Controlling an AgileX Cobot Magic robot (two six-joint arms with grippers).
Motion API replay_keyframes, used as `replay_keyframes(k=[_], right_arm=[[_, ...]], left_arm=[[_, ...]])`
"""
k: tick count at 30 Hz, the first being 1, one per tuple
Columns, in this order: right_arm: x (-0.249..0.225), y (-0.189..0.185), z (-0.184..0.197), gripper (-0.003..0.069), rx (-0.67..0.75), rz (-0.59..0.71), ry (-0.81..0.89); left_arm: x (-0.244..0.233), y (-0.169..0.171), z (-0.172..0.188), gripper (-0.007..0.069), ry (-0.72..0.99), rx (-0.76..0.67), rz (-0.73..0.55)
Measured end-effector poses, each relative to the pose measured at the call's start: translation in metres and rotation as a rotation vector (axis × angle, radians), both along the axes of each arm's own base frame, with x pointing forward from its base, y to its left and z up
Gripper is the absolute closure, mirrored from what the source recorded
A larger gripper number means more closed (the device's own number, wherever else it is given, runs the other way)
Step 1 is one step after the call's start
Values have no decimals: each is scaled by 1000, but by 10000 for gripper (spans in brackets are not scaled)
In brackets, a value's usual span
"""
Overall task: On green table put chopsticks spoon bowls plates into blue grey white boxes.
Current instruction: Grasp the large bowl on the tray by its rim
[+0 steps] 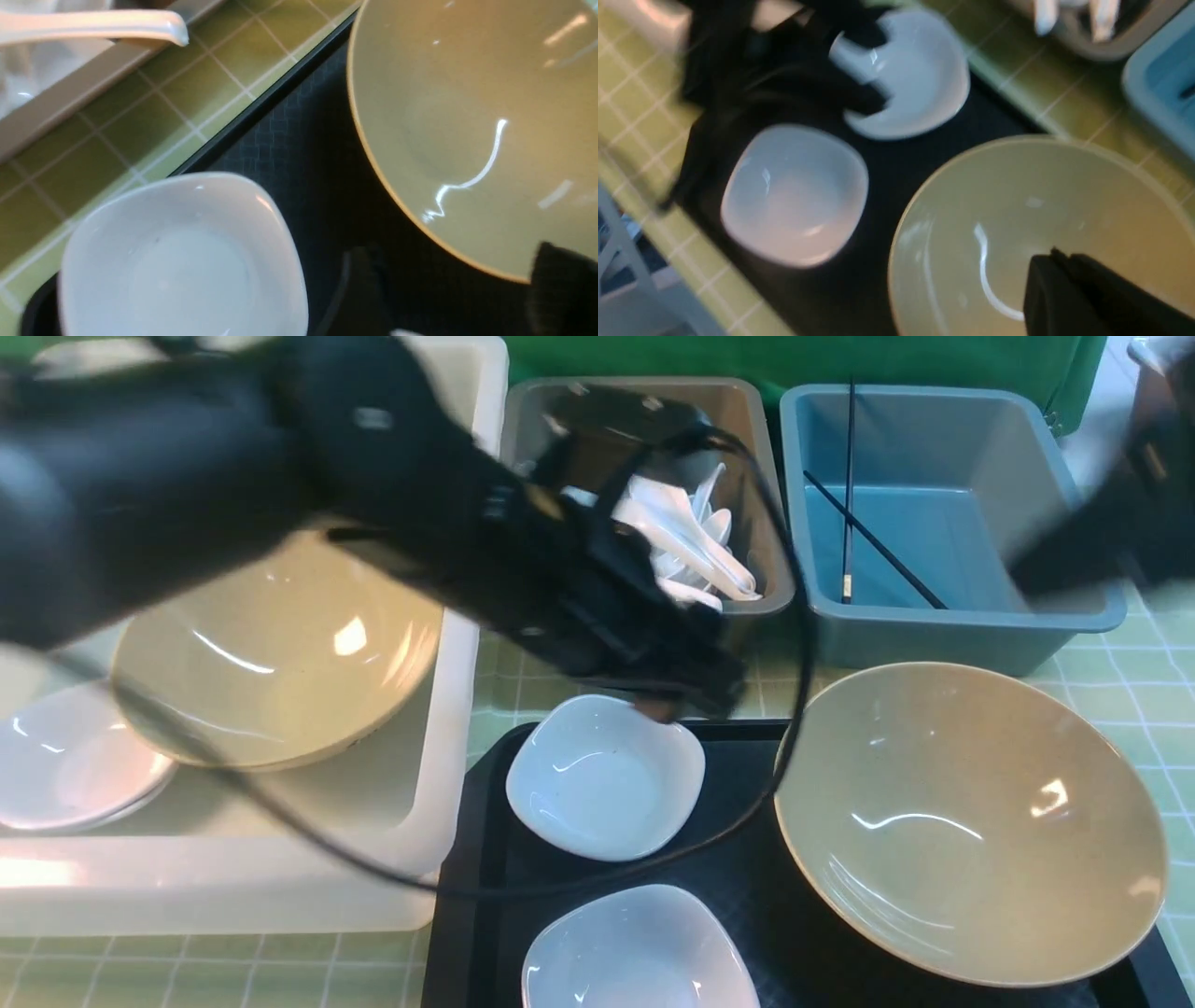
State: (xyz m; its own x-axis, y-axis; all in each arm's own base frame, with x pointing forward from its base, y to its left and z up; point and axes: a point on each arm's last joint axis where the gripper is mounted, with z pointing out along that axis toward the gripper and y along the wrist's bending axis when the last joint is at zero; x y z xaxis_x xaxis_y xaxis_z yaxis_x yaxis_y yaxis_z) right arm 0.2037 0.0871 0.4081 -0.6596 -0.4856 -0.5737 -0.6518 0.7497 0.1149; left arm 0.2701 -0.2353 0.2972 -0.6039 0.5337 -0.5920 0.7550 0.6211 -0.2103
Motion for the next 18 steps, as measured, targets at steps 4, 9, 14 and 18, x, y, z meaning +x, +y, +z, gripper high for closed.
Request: replay_keyframes(k=[4, 9, 14, 18], right_arm=[[-39, -10, -2, 635, 13, 7, -46], [-71, -19, 2, 635, 36, 4, -137], [-81, -22, 4, 635, 47, 1, -191], [-80, -22, -1, 635, 43, 1, -176]], left_arm=[[25, -22, -33, 25, 67, 36, -54], [55, -50, -69, -6, 140, 51, -100], [80, -76, -104, 29, 238, 54, -153], [87, -86, -118, 228, 307, 78, -224]])
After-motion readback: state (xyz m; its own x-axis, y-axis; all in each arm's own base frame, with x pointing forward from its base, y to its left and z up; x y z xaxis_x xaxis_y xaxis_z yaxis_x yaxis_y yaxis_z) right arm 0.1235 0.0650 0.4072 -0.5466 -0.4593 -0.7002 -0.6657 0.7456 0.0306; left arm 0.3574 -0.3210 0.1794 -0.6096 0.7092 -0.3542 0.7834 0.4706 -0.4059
